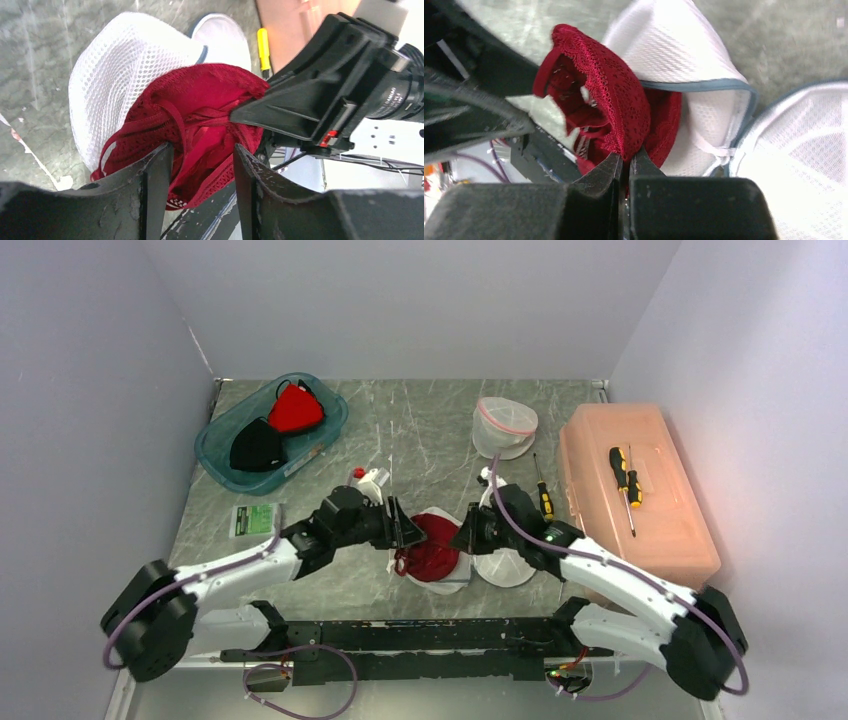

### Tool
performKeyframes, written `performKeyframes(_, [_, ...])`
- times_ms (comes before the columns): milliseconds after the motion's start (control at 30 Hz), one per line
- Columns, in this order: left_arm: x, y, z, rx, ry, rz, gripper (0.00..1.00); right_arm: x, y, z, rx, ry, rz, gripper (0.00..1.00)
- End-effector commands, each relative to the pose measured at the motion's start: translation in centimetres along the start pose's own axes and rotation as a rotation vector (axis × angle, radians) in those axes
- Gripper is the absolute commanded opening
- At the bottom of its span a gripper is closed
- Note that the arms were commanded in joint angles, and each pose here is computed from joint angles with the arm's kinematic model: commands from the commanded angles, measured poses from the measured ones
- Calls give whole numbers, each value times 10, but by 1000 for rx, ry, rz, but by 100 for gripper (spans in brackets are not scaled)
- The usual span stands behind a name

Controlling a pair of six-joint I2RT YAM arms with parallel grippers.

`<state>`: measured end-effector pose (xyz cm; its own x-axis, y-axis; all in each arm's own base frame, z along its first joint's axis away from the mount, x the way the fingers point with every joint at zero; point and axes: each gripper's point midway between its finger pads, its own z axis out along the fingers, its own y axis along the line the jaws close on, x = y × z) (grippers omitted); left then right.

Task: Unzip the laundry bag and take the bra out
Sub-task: Pick up the bra from the laundry bag.

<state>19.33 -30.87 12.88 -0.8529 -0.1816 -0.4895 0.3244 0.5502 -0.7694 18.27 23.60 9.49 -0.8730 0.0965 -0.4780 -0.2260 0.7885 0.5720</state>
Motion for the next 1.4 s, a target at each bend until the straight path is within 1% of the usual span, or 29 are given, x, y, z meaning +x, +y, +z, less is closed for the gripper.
performKeyframes(0, [-37, -33, -32, 9, -116, 106, 56, -41, 51, -45, -178, -176, -293, 0])
performKeyframes(133, [-64, -57, -63, -12, -186, 192, 70, -47, 67, -71, -245, -217, -433, 0])
performKeyframes(300, [-89, -95, -95, 18, -234, 314, 79, -54, 92, -105, -359, -315, -558, 0])
performKeyframes(367, [-98, -109, -106, 35, -252, 352, 82, -57, 102, -120, -410, -373, -590, 0])
performKeyframes(500, [-102, -123, -119, 71, -277, 331, 87, -73, 113, -146, -447, -527, -611, 0])
performKeyframes(633, [-93, -132, -118, 178, -265, 208, 93, -79, 128, -167, -538, -671, -676, 0])
performKeyframes(700, [-88, -135, -116, 234, -242, 171, 93, -73, 140, -179, -622, -698, -735, 0])
performKeyframes(800, [-87, -140, -120, 320, -208, 161, 94, -65, 149, -187, -678, -674, -798, 0])
performKeyframes(867, [-90, -155, -131, 430, -202, 197, 94, -60, 153, -192, -707, -652, -825, 0])
performKeyframes(967, [-89, -176, -149, 578, -192, 279, 94, -52, 162, -209, -771, -656, -855, 0])
performKeyframes(1033, [-88, -183, -155, 631, -190, 317, 94, -45, 167, -220, -820, -654, -859, 0])
performKeyframes(1100, [-88, -183, -153, 652, -183, 320, 94, -42, 172, -232, -869, -670, -846, 0])
performKeyframes(1233, [-87, -170, -136, 677, -159, 226, 94, -51, 187, -258, -952, -757, -765, 0])
performKeyframes(1300, [-84, -161, -129, 706, -151, 157, 94, -53, 196, -267, -1005, -765, -752, 0])
performKeyframes(1367, [-79, -154, -124, 749, -144, 91, 94, -48, 204, -273, -1066, -745, -773, 0])
